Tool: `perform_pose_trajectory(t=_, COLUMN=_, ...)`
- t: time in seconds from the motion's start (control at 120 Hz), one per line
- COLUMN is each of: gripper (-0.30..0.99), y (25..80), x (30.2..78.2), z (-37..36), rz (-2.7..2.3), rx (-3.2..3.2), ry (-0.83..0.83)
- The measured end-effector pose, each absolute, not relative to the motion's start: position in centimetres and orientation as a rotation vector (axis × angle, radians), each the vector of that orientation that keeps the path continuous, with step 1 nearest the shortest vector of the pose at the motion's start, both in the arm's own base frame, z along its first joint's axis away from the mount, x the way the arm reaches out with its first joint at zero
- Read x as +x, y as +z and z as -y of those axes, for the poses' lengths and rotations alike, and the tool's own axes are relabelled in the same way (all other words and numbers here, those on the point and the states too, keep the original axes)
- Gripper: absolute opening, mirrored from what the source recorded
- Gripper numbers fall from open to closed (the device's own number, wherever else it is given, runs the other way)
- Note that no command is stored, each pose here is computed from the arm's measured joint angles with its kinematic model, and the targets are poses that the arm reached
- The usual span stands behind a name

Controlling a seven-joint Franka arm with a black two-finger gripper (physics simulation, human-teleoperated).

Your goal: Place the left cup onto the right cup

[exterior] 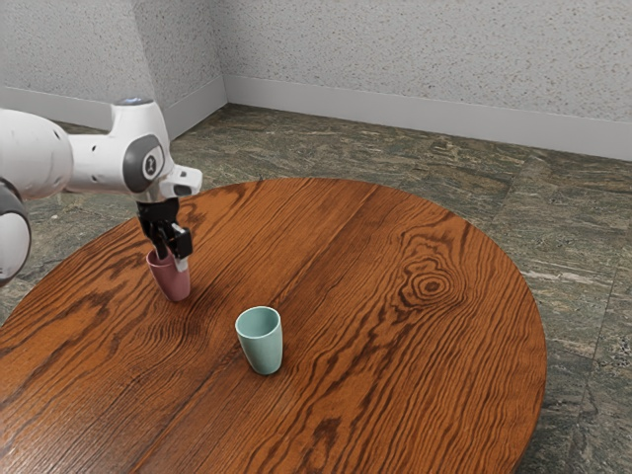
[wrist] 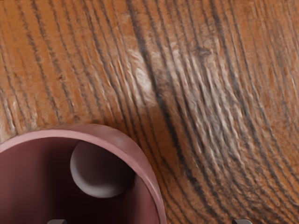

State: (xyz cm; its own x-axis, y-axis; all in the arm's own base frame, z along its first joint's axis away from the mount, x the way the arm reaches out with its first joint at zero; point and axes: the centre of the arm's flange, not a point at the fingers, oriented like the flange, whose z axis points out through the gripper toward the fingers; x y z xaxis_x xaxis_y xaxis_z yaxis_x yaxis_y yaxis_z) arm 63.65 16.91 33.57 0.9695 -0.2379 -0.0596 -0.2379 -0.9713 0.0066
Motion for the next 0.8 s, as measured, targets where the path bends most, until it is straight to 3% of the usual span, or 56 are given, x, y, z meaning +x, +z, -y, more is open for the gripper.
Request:
perform_pose_trajectory(t=0.467, gripper=0.41, y=31.3, x=63.9, z=-16.9, rz=-0.378, rx=-3.123, ry=0.105)
perform_pose_trajectory(t=0.8, gripper=0.04, y=31.0, x=63.9, z=-16.9, rz=-0.372, rx=-3.133, ry=0.095)
